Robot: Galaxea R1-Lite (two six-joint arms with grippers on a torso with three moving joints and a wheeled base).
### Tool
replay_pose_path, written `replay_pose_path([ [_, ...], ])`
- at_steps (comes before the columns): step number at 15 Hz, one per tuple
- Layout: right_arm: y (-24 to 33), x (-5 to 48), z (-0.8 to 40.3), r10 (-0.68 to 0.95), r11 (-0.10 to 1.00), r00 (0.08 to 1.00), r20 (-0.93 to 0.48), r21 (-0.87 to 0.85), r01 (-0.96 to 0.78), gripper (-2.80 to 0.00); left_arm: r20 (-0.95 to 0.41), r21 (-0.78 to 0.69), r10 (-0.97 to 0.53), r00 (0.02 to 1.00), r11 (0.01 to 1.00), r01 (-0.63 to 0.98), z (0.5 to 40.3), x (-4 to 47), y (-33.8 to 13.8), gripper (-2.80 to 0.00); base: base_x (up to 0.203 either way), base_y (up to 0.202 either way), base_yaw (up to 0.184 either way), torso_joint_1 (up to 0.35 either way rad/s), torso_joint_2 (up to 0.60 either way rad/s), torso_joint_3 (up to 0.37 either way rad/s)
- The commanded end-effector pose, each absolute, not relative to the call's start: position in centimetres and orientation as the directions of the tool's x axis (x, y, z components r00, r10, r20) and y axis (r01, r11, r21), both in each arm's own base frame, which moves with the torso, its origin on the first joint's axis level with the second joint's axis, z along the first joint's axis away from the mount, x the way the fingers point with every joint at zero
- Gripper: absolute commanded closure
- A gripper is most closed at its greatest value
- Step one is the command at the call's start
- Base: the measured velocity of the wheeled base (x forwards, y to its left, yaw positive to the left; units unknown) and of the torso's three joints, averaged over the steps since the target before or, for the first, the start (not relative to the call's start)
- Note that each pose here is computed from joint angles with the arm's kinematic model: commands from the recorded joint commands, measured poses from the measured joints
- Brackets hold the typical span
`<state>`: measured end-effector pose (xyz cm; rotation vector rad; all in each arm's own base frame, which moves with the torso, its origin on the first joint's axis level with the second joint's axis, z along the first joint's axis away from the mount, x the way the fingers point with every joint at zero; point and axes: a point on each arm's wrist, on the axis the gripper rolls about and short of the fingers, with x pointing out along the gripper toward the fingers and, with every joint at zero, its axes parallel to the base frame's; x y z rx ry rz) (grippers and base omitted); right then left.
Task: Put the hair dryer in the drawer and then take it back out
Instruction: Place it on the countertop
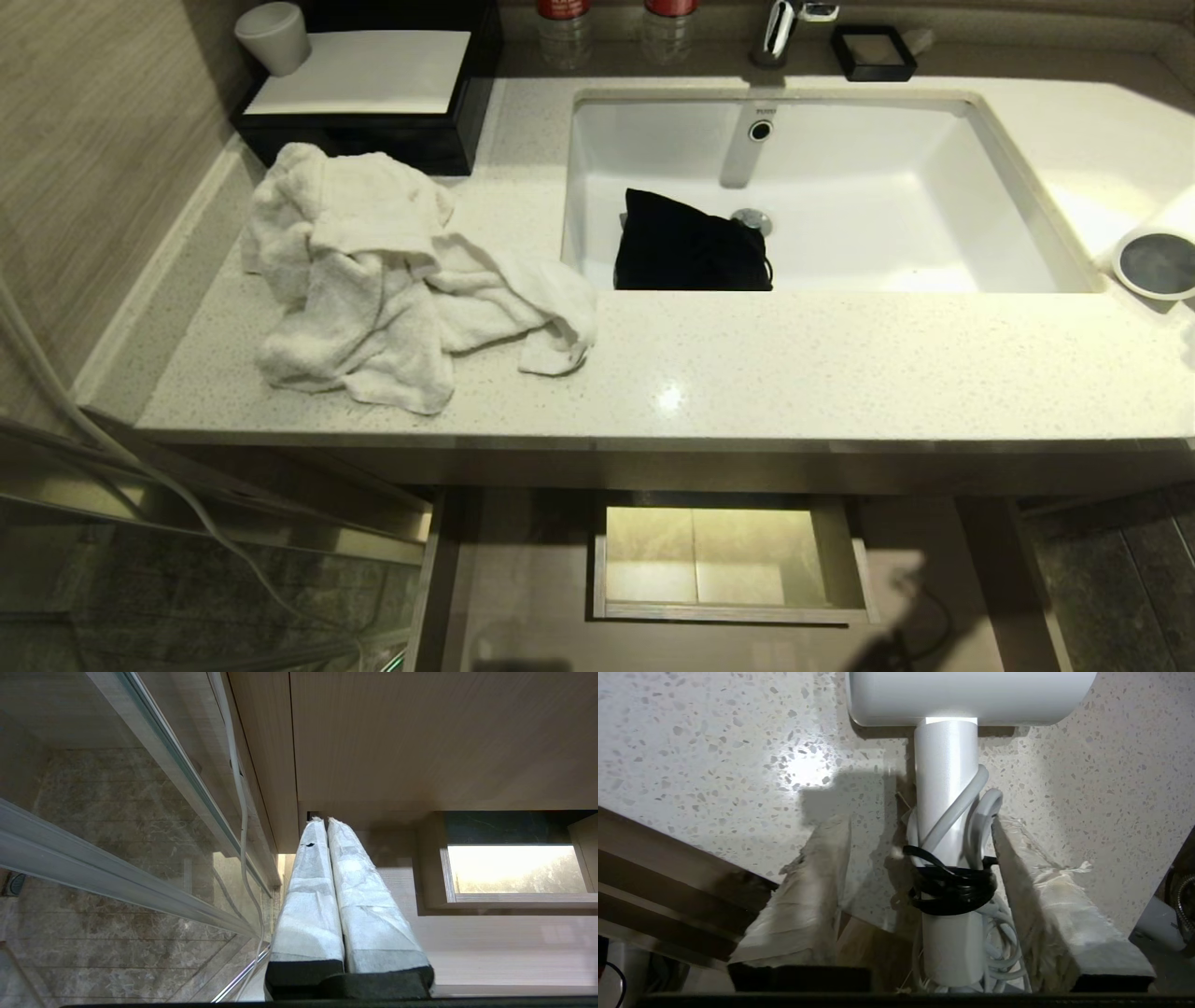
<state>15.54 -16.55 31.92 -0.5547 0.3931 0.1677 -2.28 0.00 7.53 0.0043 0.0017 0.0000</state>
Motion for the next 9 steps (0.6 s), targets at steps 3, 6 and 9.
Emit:
replay_pose_path([
  [3,-12.3,12.1,32.6,0.048,0.842,0.909,-0.413,-0.473,-0.259,0.0,-0.001,0.005,0.0,1.0,1.0,0.0,7.5,-2.3,0.0,0.0,0.0,0.0,0.0,0.0,0.0,0.0],
  [6,-11.3,11.3,32.7,0.056,0.873,0.904,-0.424,-0.418,-0.25,0.0,-0.002,0.005,0.0,1.0,1.0,0.0,7.5,-2.3,0.0,0.0,0.0,0.0,0.0,0.0,0.0,0.0],
  [9,-9.8,10.8,32.3,0.093,0.954,0.897,-0.432,-0.219,-0.204,0.0,-0.003,0.005,0.0,1.0,1.0,0.0,7.5,-2.3,0.0,0.0,0.0,0.0,0.0,0.0,0.0,0.0],
])
